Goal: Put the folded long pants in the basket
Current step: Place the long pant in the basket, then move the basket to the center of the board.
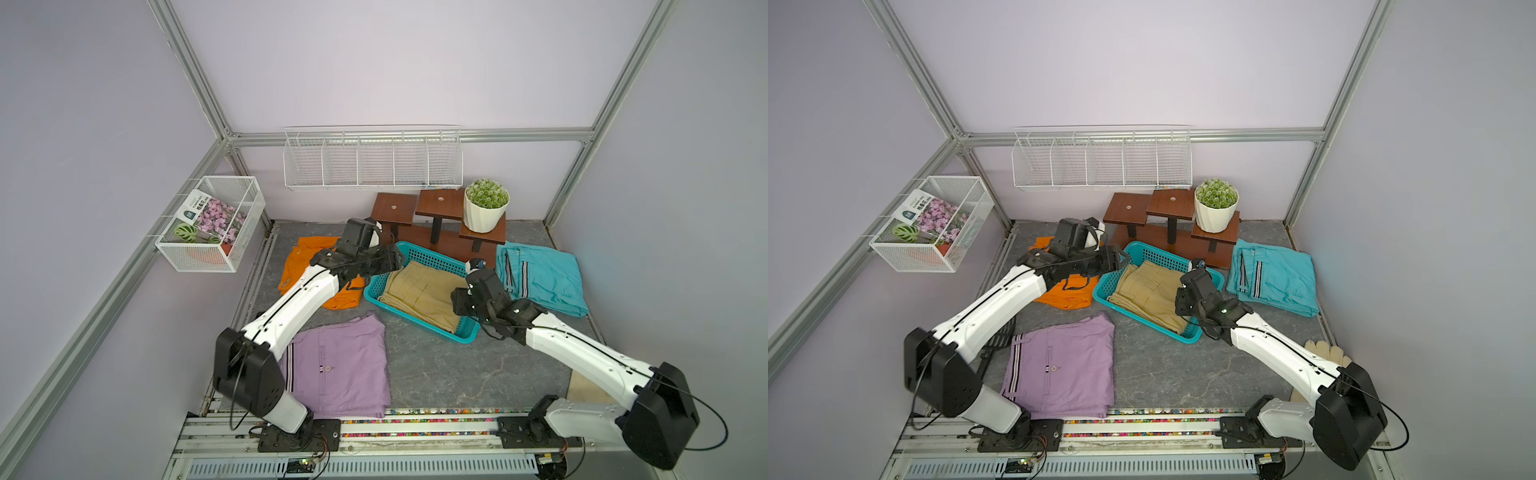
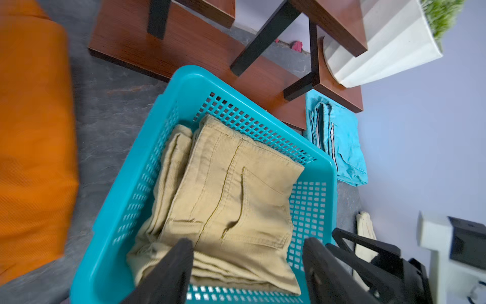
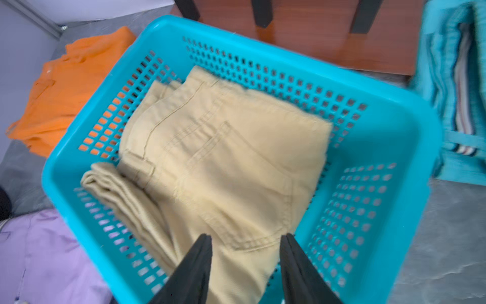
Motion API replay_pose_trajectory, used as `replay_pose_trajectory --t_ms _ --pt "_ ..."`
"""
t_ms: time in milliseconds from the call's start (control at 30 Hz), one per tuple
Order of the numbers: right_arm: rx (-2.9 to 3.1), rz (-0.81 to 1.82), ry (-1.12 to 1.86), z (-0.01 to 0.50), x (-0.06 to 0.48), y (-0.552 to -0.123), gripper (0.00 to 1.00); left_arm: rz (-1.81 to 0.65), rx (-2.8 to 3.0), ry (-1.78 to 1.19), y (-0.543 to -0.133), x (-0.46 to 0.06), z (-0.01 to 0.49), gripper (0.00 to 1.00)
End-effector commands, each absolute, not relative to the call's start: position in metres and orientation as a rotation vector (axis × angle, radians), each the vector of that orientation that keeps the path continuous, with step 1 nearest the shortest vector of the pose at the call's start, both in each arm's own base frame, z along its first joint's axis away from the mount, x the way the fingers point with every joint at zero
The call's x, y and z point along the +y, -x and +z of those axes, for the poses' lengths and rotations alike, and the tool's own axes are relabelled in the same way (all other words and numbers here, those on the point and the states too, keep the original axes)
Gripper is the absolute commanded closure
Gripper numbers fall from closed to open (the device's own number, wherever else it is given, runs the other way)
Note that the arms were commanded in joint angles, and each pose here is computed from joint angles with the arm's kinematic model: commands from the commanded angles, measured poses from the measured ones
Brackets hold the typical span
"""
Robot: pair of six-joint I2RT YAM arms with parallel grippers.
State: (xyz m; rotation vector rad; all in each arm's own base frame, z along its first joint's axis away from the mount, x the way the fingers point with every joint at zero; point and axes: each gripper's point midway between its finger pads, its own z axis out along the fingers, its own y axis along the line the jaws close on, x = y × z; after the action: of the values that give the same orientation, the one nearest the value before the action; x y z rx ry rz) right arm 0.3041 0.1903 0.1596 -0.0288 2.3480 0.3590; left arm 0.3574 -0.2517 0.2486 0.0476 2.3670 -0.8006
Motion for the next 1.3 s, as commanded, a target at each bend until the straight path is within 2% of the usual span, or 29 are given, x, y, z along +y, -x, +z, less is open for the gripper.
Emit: replay_pose_trajectory --t_ms 0,133,200,300,433,533,567,600,633,700,800,867,1000,1133,1267 --pt "2.288 0.335 -0.067 0.158 0.166 -0.289 0.35 -0.583 2.291 0.107 -0.361 -0.205 0.238 0.18" --pt "2.222 0.272 -0.169 0.157 0.127 -0.267 0.32 -0.675 2.295 0.173 -0.38 -0.174 0.208 0.17" --pt "2.231 0.245 -0.247 0.144 0.11 -0.255 0.3 -0.637 2.366 0.241 -0.394 -0.158 0.182 0.18" --pt "2.226 0.256 -0.279 0.126 0.104 -0.248 0.18 -0.555 2.451 0.301 -0.405 -0.148 0.154 0.21" --pt "2.281 0.255 -0.3 0.111 0.108 -0.252 0.18 -0.618 2.444 0.328 -0.395 -0.151 0.15 0.21" --pt "2.324 0.232 -0.298 0.108 0.114 -0.257 0.19 -0.566 2.419 0.372 -0.374 -0.135 0.16 0.18" --pt "2.337 0.214 -0.301 0.107 0.114 -0.258 0.23 -0.551 2.4 0.396 -0.364 -0.127 0.166 0.11" --pt "2.342 0.201 -0.307 0.107 0.113 -0.259 0.32 -0.551 2.377 0.418 -0.354 -0.121 0.171 0.03" --pt "2.34 0.199 -0.309 0.108 0.113 -0.261 0.39 -0.565 2.362 0.432 -0.344 -0.119 0.173 0.0" --pt "2.334 0.205 -0.313 0.108 0.114 -0.263 0.64 -0.587 2.333 0.475 -0.321 -0.11 0.176 0.0" --pt "2.333 0.206 -0.314 0.113 0.113 -0.262 0.86 -0.617 2.291 0.592 -0.288 -0.096 0.177 0.0" --pt "2.325 0.162 -0.324 0.12 0.103 -0.258 0.95 -0.637 2.273 0.653 -0.268 -0.088 0.173 0.0" --pt "2.295 0.102 -0.359 0.14 0.077 -0.247 1.0 -0.75 2.206 0.602 -0.248 -0.093 0.183 0.0" --pt "2.293 0.13 -0.374 0.15 0.063 -0.238 1.0 -0.717 2.272 0.61 -0.242 -0.092 0.186 0.0" --pt "2.301 0.045 -0.39 0.159 0.042 -0.23 1.0 -0.633 2.36 0.64 -0.242 -0.087 0.176 0.0"
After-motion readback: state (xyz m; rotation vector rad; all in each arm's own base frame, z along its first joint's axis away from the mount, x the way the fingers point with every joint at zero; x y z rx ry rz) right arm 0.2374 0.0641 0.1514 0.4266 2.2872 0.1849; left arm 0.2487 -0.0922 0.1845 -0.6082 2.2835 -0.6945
